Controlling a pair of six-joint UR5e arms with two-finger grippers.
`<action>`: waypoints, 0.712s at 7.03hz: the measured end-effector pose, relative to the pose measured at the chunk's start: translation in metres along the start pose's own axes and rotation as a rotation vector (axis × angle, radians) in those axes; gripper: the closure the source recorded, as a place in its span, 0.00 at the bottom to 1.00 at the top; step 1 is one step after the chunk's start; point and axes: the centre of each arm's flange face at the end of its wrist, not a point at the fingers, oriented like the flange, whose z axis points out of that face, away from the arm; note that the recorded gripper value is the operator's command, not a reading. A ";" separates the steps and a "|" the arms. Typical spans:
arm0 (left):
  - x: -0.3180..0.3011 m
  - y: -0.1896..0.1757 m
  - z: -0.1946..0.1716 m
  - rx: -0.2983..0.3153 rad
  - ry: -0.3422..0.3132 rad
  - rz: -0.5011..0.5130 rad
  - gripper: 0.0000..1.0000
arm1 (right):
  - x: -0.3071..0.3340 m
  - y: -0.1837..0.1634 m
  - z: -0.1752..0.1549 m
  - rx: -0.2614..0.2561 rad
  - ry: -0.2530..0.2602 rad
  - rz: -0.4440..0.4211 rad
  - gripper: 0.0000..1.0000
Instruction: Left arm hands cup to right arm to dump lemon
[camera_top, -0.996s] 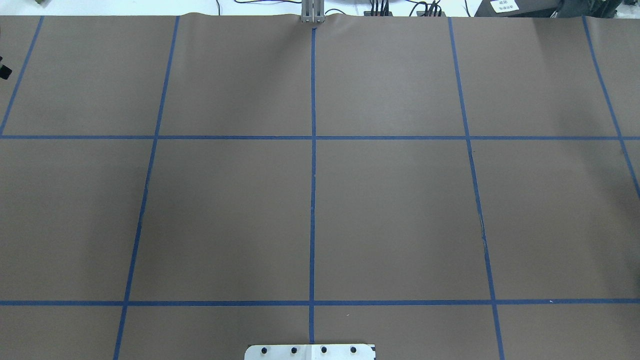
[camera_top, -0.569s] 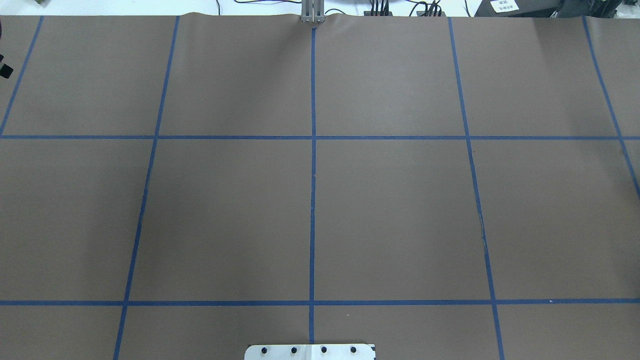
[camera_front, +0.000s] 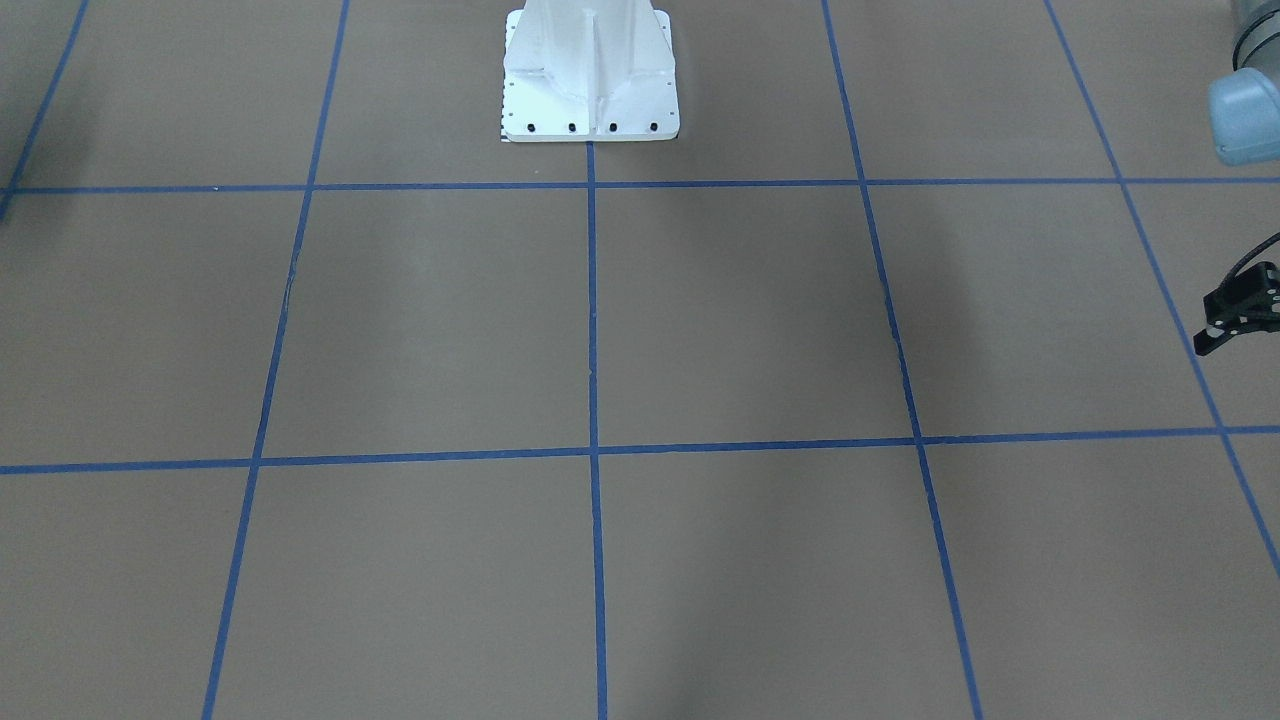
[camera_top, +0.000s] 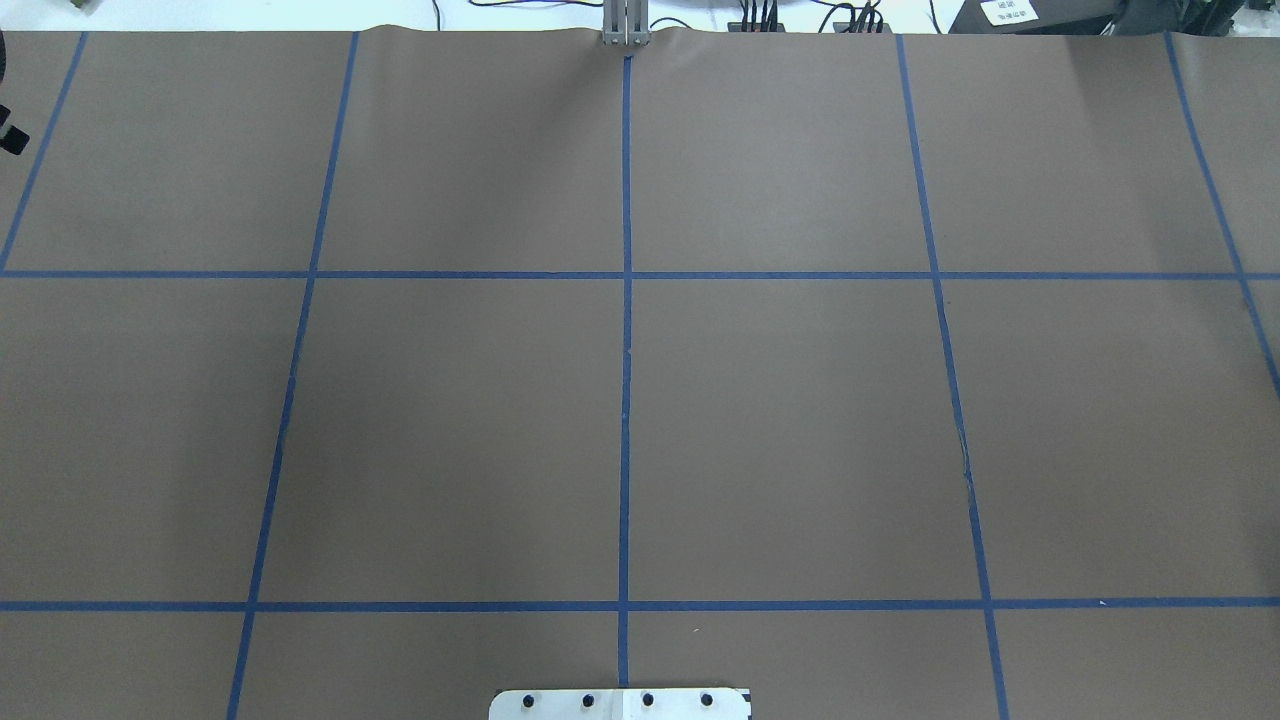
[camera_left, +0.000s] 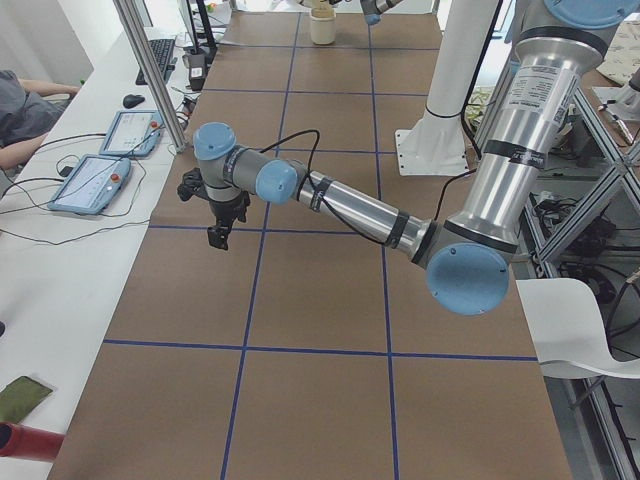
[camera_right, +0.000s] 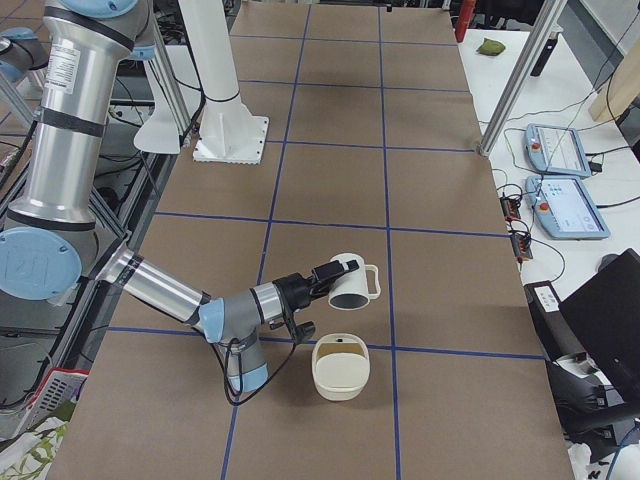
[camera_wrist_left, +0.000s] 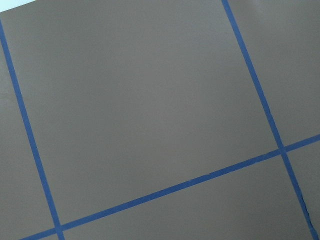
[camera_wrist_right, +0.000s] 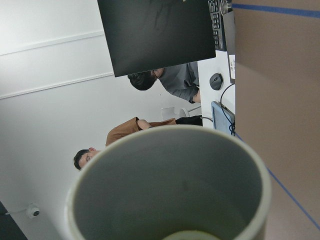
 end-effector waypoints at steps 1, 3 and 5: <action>0.000 -0.001 0.000 0.001 0.000 0.001 0.00 | 0.000 -0.007 -0.005 -0.020 -0.031 0.066 1.00; 0.001 -0.001 -0.001 0.002 0.000 0.002 0.00 | -0.007 -0.016 -0.011 -0.031 -0.081 0.198 1.00; 0.002 -0.002 -0.002 0.003 0.000 0.003 0.00 | -0.012 -0.023 -0.023 -0.033 -0.151 0.333 1.00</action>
